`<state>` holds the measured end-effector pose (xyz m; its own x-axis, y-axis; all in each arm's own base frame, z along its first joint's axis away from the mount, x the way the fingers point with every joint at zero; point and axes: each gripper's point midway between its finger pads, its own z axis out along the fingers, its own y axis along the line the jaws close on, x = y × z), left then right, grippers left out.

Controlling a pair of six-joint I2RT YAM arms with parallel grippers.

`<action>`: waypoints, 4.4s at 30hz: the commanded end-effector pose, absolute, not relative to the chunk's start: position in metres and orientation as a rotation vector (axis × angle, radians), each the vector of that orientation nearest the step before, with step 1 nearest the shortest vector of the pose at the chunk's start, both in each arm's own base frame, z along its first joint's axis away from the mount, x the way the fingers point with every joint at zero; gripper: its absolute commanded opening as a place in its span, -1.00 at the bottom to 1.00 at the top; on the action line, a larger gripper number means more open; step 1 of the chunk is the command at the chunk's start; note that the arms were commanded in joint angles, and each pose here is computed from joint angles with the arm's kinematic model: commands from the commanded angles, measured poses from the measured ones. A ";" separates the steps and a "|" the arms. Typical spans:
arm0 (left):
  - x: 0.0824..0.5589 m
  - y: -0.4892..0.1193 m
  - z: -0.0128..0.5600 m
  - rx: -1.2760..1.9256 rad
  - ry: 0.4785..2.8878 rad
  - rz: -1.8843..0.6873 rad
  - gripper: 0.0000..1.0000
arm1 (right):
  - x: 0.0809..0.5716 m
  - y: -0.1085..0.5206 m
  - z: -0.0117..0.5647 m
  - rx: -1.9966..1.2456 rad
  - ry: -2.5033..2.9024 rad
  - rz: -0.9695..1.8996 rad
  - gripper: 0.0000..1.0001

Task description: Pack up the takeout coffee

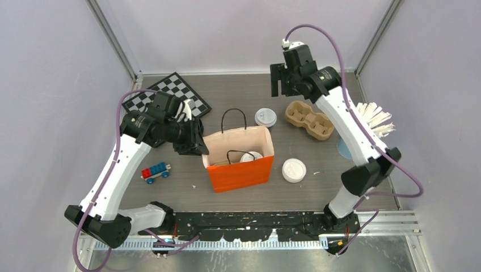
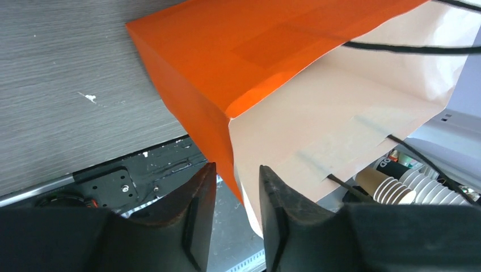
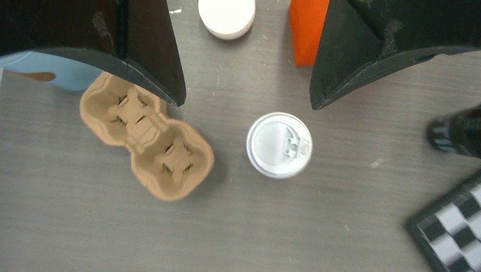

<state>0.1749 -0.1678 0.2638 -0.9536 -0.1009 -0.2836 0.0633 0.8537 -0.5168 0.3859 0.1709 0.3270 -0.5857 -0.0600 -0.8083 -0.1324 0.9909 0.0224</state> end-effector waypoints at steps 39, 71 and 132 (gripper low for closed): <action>0.159 -0.103 0.271 -0.118 2.591 -0.415 0.99 | 0.433 0.223 0.164 -0.423 2.541 0.172 0.84; 0.171 -0.108 0.274 -0.177 2.524 -0.455 0.92 | 0.425 0.225 0.171 -0.458 2.557 0.103 0.82; 0.166 -0.109 0.283 -0.140 2.485 -0.497 0.76 | 0.417 0.217 0.150 -0.499 2.565 0.061 0.62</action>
